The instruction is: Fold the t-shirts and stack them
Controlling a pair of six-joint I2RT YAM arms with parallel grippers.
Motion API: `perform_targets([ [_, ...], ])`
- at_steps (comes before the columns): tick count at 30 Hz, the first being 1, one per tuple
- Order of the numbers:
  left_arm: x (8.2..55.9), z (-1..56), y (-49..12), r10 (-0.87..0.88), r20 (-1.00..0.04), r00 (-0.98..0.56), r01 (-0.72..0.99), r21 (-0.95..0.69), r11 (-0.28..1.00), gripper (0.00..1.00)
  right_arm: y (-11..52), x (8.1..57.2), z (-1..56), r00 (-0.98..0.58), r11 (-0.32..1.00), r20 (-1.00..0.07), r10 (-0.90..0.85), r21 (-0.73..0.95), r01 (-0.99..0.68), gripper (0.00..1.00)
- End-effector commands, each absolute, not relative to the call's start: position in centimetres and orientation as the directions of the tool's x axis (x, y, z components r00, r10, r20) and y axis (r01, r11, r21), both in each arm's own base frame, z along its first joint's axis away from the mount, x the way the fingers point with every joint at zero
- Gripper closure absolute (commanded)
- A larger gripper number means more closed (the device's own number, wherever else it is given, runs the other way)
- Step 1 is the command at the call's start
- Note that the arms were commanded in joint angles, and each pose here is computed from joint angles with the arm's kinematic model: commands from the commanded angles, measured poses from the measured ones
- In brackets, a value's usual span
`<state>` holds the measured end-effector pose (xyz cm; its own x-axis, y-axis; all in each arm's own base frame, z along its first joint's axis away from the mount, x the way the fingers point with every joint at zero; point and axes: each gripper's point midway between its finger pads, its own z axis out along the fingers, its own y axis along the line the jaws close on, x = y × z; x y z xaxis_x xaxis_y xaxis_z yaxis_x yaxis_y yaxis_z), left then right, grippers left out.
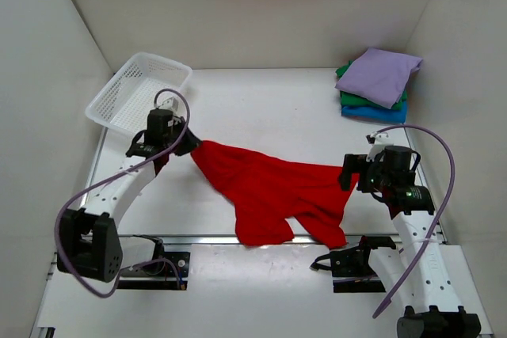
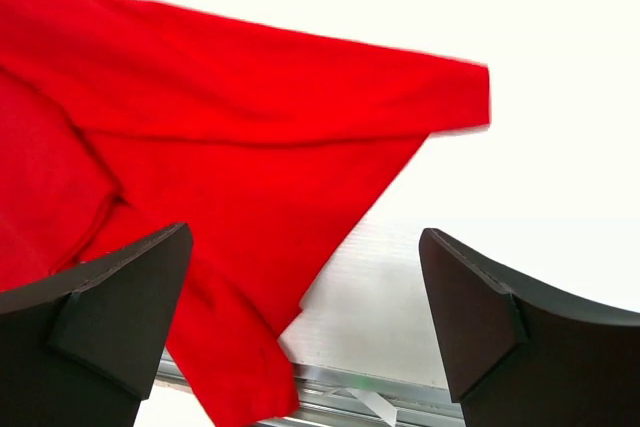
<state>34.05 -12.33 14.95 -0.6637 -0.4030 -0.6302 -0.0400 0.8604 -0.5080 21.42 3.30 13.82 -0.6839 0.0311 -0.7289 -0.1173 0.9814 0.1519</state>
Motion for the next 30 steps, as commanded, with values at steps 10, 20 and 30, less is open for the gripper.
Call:
perform_targets([
  [10, 42.2, 13.9, -7.8, -0.381, -0.778, -0.500, -0.075, -0.399, 0.914, 0.56, 4.2, 21.9, 14.1, -0.663, 0.976, -0.749, -0.007, 0.139, -0.167, 0.04],
  [20, 50.4, 12.9, -5.0, -0.433, -0.819, -0.376, -0.225, -0.372, 0.900, 0.41, 3.5, 22.4, 14.3, -0.645, 0.982, -0.764, 0.016, 0.132, -0.132, 0.06],
  [30, 57.4, 12.2, 0.1, -0.406, -0.875, -0.263, -0.353, -0.304, 0.885, 0.42, 3.3, 22.4, 14.0, -0.655, 0.985, -0.756, 0.020, 0.128, -0.119, 0.06],
])
